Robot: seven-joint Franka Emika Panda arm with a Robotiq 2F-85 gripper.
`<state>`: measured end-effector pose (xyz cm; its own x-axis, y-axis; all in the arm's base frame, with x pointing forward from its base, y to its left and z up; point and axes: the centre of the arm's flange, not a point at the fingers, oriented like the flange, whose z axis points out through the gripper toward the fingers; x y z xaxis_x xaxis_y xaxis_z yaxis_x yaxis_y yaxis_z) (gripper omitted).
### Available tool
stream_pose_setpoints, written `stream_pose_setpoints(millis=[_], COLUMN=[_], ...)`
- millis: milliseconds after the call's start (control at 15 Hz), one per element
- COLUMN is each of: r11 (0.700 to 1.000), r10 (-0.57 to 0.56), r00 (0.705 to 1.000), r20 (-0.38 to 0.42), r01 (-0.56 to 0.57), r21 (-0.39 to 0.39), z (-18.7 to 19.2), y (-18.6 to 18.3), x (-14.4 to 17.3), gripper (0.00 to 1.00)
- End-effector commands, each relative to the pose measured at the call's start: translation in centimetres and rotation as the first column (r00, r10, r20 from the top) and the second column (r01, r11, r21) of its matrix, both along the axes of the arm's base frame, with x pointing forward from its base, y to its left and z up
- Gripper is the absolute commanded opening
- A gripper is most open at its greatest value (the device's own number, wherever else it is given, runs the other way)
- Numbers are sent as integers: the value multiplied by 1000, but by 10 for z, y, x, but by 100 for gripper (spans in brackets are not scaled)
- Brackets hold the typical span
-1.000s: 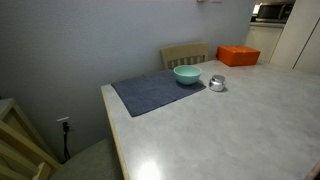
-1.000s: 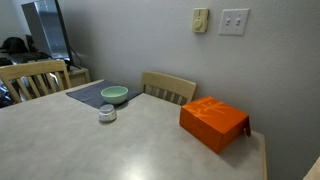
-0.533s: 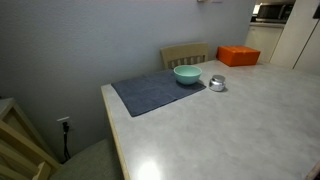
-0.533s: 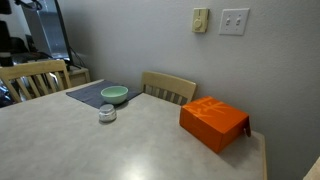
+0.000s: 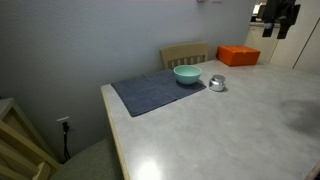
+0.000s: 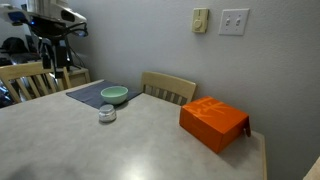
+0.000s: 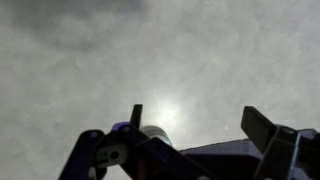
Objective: Remove the lid from the silver object
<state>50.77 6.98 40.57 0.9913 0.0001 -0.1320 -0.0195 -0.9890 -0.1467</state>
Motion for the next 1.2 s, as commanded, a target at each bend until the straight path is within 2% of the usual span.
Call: stream_pose_setpoints(millis=[0, 133, 200, 467, 667, 733, 800, 1000, 1133], r11=[1000, 999, 998, 993, 982, 978, 986, 982, 980], r10=[5, 32, 44, 112, 189, 206, 164, 184, 195], r00=[999, 991, 979, 938, 921, 932, 934, 941, 916], r20=[40, 129, 199, 329, 341, 299, 316, 284, 351], r01=[-4, -31, -36, -90, -172, -187, -144, -166, -167], r21=[-10, -10, -46, -81, -81, -92, -87, -87, -108], z=[-2, -9, -15, -43, -72, -81, -62, -82, -78], y=[0, -1, -4, -10, -3, -1, -3, 1, 1], x=[0, 9, 15, 27, 35, 37, 30, 32, 30], gripper=[100, 100, 100, 100, 100, 100, 100, 100, 100])
